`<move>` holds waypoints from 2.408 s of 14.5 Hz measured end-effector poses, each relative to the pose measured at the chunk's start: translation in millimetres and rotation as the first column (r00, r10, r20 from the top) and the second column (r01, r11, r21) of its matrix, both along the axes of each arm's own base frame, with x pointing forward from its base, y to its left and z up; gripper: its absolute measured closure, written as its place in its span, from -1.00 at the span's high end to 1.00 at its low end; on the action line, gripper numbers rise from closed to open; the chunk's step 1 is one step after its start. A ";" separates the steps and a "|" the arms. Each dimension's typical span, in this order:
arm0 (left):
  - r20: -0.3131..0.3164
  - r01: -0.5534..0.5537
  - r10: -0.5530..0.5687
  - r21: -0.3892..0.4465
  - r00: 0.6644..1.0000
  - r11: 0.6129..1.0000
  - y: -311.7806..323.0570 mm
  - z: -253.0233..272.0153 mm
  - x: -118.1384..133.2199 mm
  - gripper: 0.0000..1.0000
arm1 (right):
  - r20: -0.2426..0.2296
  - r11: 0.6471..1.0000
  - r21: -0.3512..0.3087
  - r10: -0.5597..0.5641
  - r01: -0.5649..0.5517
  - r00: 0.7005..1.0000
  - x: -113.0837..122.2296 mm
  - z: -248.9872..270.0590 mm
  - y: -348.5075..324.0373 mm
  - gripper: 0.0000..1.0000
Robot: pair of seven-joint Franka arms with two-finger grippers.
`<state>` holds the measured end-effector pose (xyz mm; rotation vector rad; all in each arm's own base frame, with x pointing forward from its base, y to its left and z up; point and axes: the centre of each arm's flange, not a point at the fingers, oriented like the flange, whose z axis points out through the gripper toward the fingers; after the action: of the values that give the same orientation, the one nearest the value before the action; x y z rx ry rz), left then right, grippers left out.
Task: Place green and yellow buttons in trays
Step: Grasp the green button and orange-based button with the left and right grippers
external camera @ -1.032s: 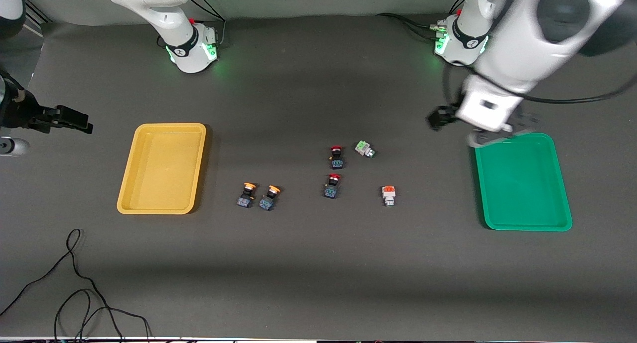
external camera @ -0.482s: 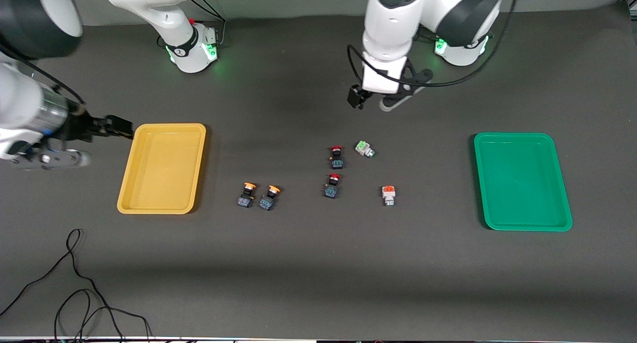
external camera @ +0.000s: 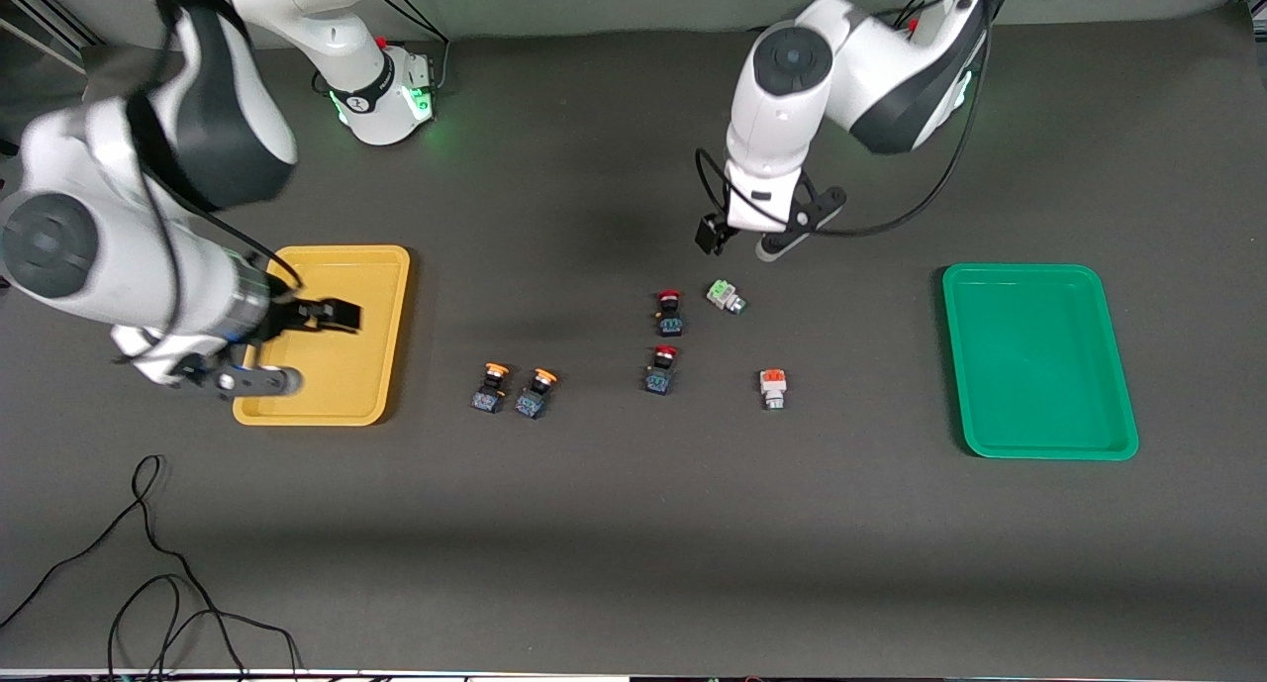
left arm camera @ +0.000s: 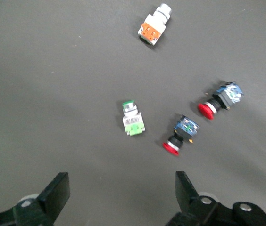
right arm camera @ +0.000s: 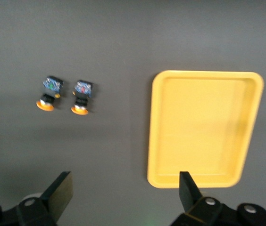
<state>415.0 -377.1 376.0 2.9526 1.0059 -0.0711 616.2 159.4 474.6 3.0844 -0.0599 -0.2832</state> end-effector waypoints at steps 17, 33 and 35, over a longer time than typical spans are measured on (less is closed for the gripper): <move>0.050 -0.042 0.038 0.084 0.998 0.996 -11.5 -189.2 1.7 0.47 | 0.129 0.988 0.075 -0.141 0.132 0.982 -8.2 -226.6 75.3 1.00; -0.010 0.124 -0.124 0.045 0.992 0.991 45.7 31.6 103.5 -0.18 | 0.114 0.956 0.033 -0.292 0.290 0.950 -14.3 -309.3 77.3 0.94; -0.018 0.190 -0.189 0.030 0.982 0.981 74.5 68.6 111.2 -0.18 | 0.113 0.956 0.032 -0.293 0.291 0.949 -15.2 -310.5 78.5 0.79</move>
<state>526.3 -302.5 444.6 3.0726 0.7302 -0.0812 601.0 237.9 164.1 3.0962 -0.5250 -0.1124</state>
